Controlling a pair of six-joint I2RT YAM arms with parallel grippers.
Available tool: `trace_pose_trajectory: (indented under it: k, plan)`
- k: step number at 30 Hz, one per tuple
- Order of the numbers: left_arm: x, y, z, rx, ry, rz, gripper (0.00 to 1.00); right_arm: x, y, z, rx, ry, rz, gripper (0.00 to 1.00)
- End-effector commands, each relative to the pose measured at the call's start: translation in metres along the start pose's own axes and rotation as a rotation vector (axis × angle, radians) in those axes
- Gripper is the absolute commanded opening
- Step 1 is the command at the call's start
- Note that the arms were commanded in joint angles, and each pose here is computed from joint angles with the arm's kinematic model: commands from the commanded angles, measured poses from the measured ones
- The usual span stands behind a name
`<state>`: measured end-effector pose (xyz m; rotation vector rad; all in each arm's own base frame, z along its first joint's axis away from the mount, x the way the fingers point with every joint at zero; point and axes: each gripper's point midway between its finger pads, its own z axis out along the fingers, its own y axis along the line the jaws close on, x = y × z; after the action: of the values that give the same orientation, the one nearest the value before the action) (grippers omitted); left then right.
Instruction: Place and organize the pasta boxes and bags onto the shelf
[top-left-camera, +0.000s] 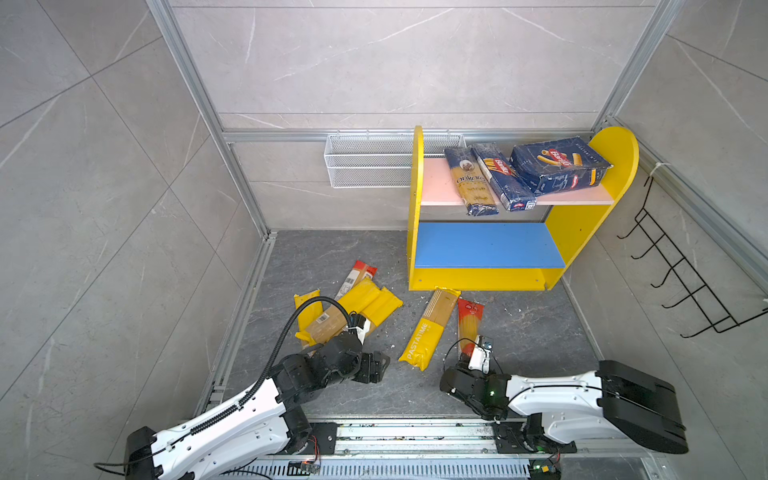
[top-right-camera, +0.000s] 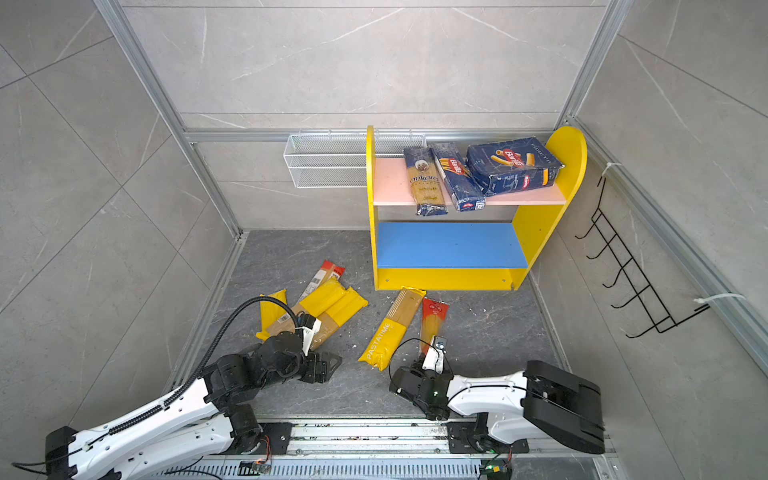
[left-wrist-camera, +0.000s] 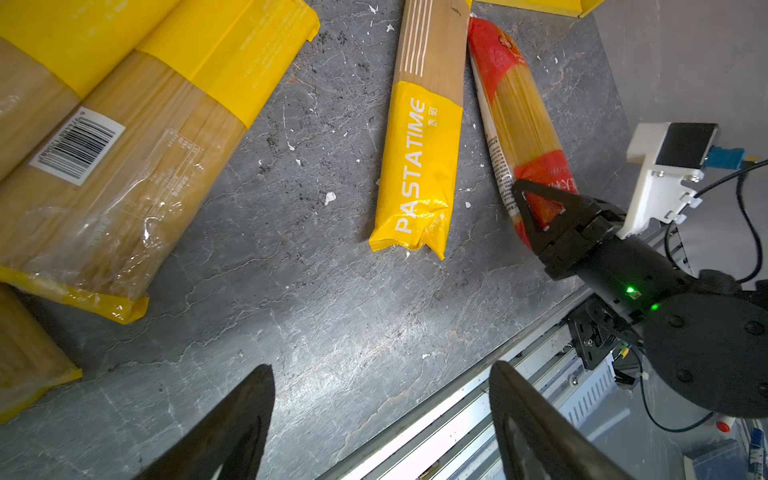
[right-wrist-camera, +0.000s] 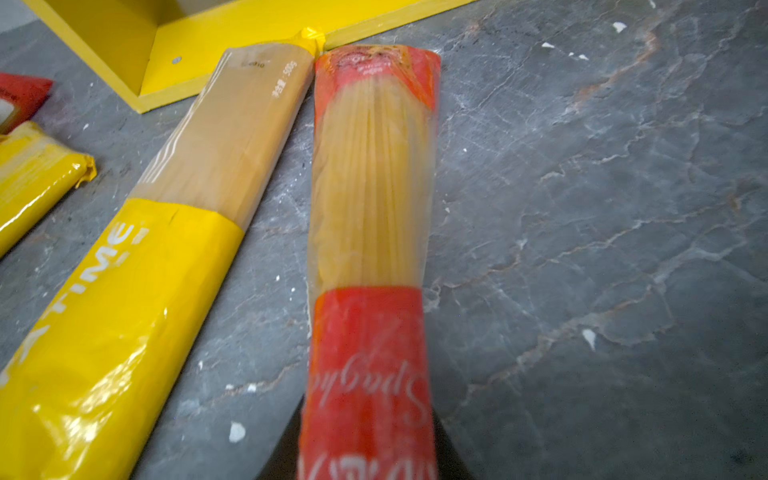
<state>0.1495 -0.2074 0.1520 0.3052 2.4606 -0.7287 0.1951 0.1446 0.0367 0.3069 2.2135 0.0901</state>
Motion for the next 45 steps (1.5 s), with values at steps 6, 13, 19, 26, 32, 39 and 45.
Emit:
trace_pose_trajectory:
  k: [6,13,19,26,32,39,45]
  plan:
    - [-0.016,-0.003,-0.013,0.001,-0.057,-0.012,0.83,-0.014,0.007,-0.031,-0.036,0.071,-0.127,0.12]
    - [-0.021,-0.007,-0.013,0.003,-0.061,0.005,0.83,-0.039,0.020,-0.053,-0.075,0.010,-0.139,0.11]
    - [-0.023,-0.009,-0.012,0.003,-0.065,0.012,0.83,-0.061,0.024,-0.076,-0.118,-0.061,-0.146,0.10]
    - [-0.025,-0.010,-0.013,0.005,-0.071,0.014,0.83,-0.081,0.024,-0.094,-0.136,-0.126,-0.152,0.08]
    - [-0.031,-0.013,-0.015,0.001,-0.079,0.024,0.83,-0.104,0.030,-0.122,-0.172,-0.187,-0.174,0.08]
    - [-0.039,-0.019,-0.017,0.005,-0.094,0.036,0.83,-0.140,0.041,-0.170,-0.235,-0.281,-0.209,0.08]
    - [-0.043,-0.021,-0.016,0.000,-0.100,0.048,0.98,-0.174,0.049,-0.212,-0.281,-0.358,-0.222,0.08]
